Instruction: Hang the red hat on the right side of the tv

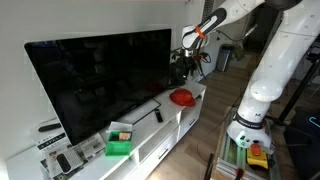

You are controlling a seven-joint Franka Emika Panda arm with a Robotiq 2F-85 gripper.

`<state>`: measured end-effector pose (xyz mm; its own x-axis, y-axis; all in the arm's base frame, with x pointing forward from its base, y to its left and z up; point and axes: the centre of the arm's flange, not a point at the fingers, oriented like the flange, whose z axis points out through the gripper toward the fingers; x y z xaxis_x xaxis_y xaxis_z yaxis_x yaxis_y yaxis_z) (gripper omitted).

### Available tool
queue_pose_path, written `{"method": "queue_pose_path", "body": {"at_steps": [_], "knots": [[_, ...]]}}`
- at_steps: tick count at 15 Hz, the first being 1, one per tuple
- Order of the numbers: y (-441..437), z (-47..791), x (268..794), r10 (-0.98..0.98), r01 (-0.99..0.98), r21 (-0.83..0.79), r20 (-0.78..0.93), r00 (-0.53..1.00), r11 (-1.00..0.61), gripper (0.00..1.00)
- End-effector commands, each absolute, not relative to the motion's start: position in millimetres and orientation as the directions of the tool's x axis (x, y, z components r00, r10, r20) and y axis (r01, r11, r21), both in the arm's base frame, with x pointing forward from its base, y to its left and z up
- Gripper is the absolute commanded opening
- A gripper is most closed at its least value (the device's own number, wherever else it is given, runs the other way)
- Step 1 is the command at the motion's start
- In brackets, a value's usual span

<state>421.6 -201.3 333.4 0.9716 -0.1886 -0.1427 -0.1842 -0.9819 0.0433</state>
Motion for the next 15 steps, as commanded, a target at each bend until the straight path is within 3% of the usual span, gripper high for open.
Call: {"method": "queue_pose_path", "body": {"at_steps": [1, 2, 3, 15], "knots": [[-234, 275, 485, -0.207, -0.192, 0.084, -0.227, 0.952, -0.978, 1.0], [-241, 261, 495, -0.174, -0.174, 0.023, -0.247, 0.953, -0.985, 1.0], [-214, 288, 450, -0.194, -0.186, 0.059, -0.212, 0.958, -0.981, 1.0], [-239, 233, 482, -0.192, -0.177, 0.086, -0.211, 0.959, -0.98, 1.0]]}}
